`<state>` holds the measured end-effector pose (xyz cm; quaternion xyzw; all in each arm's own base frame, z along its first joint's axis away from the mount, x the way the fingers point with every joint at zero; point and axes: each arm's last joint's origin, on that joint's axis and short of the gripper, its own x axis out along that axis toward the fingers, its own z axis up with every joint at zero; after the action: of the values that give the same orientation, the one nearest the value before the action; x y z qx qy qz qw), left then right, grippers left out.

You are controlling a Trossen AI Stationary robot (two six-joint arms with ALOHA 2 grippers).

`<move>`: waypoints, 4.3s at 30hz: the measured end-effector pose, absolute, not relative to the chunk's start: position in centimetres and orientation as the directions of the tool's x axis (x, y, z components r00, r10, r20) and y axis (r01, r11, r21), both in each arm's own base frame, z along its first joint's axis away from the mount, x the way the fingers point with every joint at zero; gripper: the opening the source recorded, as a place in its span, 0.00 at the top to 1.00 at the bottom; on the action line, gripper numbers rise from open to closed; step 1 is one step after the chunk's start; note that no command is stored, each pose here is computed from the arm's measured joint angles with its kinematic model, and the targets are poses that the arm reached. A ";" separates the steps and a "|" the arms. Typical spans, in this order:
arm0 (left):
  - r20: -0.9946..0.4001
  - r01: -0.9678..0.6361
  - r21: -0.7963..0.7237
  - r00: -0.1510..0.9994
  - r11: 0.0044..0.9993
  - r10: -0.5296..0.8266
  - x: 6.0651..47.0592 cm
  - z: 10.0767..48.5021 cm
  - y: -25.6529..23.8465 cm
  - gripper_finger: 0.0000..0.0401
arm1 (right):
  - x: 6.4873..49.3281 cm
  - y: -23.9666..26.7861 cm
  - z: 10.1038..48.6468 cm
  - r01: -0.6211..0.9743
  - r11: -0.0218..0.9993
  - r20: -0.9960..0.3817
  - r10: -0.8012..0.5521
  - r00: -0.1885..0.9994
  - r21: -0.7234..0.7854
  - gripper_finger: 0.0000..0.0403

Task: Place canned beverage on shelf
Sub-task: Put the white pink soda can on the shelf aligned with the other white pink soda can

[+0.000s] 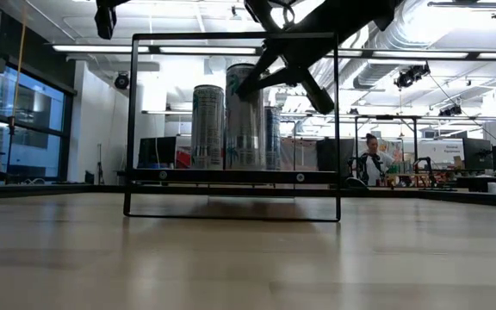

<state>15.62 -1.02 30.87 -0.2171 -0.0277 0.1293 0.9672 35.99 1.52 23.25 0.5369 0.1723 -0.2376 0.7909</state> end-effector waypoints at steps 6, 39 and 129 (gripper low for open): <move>-0.003 -0.239 -0.428 0.965 0.872 0.263 15.6 30.9 -1.0 1.00 | 36.2 0.0 23.5 0.558 0.291 -0.499 -0.256 0.828 0.777 1.00; -0.003 -0.244 -0.418 0.964 0.875 0.267 15.6 30.9 -1.0 1.00 | 36.9 1.5 31.5 0.494 0.744 -0.587 -0.171 0.791 0.449 1.00; 0.001 -0.216 -0.354 0.973 0.910 0.231 15.6 30.9 -1.1 1.00 | 42.7 -2.1 21.1 0.861 0.498 -0.975 -0.223 0.006 -0.109 0.44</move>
<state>15.63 -1.11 30.91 -0.1789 -0.0212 0.1145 0.9770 42.73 -2.10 21.11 0.2800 0.5695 -0.4157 0.6515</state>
